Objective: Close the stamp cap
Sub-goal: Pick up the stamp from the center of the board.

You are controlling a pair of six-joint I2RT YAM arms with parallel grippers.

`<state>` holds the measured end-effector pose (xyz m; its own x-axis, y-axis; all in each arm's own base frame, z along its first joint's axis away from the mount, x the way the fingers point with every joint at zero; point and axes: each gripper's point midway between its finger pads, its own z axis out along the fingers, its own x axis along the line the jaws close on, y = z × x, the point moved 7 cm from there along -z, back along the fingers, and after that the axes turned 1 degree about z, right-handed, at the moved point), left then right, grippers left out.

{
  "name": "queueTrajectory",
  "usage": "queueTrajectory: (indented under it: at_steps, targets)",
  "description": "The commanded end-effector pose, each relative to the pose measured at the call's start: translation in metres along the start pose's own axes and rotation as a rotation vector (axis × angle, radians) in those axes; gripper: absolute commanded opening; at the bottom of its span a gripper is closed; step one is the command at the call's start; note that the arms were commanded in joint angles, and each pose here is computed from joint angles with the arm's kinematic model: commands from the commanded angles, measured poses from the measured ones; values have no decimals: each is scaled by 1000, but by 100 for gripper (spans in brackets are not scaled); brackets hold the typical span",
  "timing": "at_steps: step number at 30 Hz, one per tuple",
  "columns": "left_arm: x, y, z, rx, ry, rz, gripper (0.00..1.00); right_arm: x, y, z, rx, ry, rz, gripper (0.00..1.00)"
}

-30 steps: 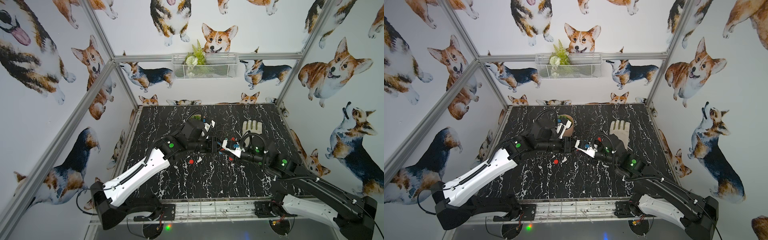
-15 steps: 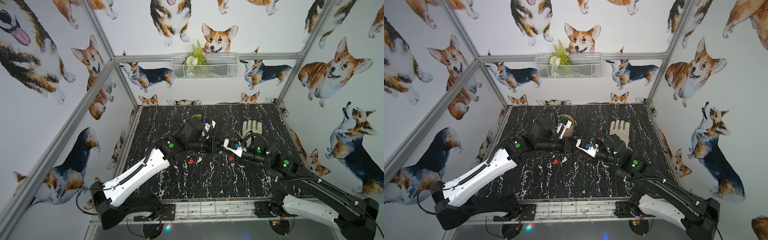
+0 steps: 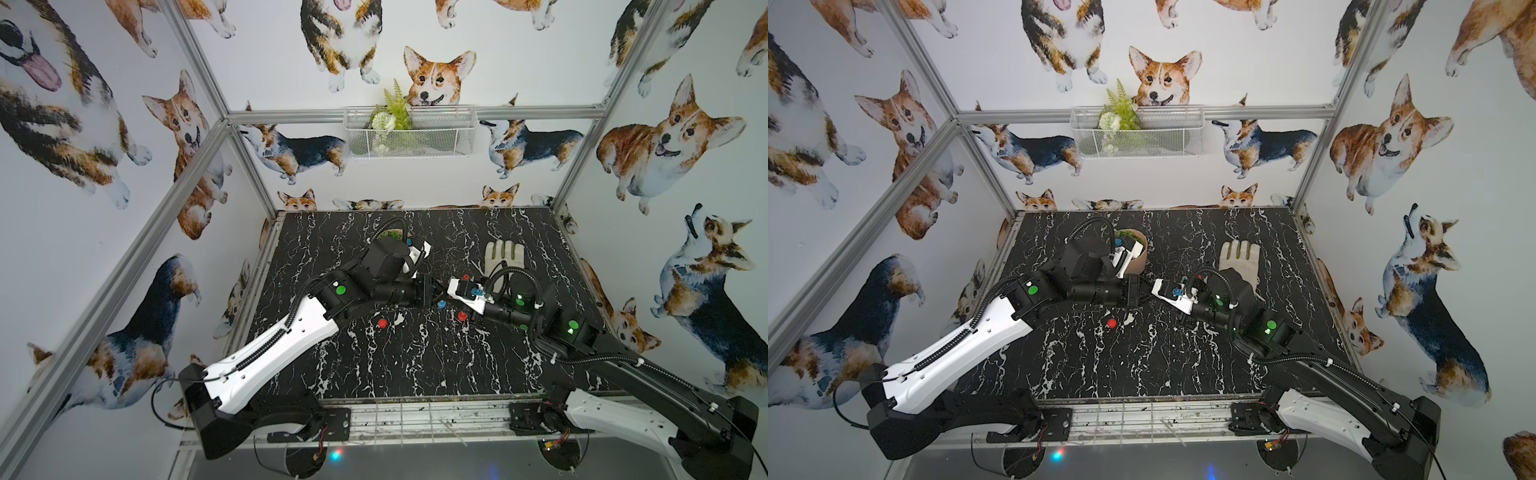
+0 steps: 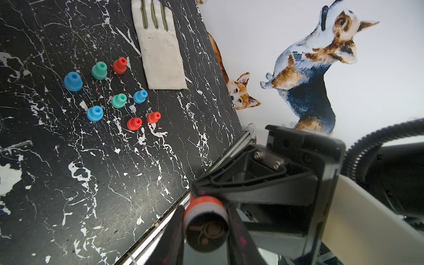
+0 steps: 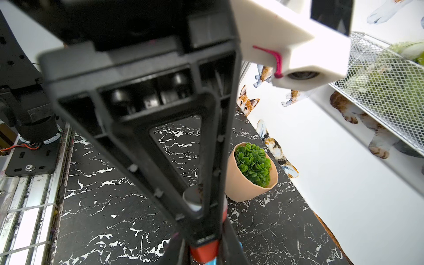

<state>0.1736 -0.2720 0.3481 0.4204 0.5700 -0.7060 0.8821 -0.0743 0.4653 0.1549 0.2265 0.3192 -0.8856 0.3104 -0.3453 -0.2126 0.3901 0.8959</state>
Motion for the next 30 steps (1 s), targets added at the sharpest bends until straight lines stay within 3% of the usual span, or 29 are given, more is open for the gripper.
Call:
queueTrajectory:
  at_steps: [1,3,10,15,22,30]
  targets:
    - [-2,2,1,-7,-1,10,35,6,15,0,-78,69,-37,8]
    - [-2,3,0,-10,-4,16,35,7,16,0,-77,77,-39,8]
    - [-8,6,-8,-37,-14,47,20,6,23,-3,-92,57,-57,13]
    - [-18,12,-23,-84,-41,73,19,2,35,-12,-137,28,-70,23]
    - [-41,19,-53,-163,-189,103,15,-3,60,-35,-258,-24,-79,45]
    - [-69,19,-83,-197,-384,172,11,-5,95,-68,-473,-39,-83,50]
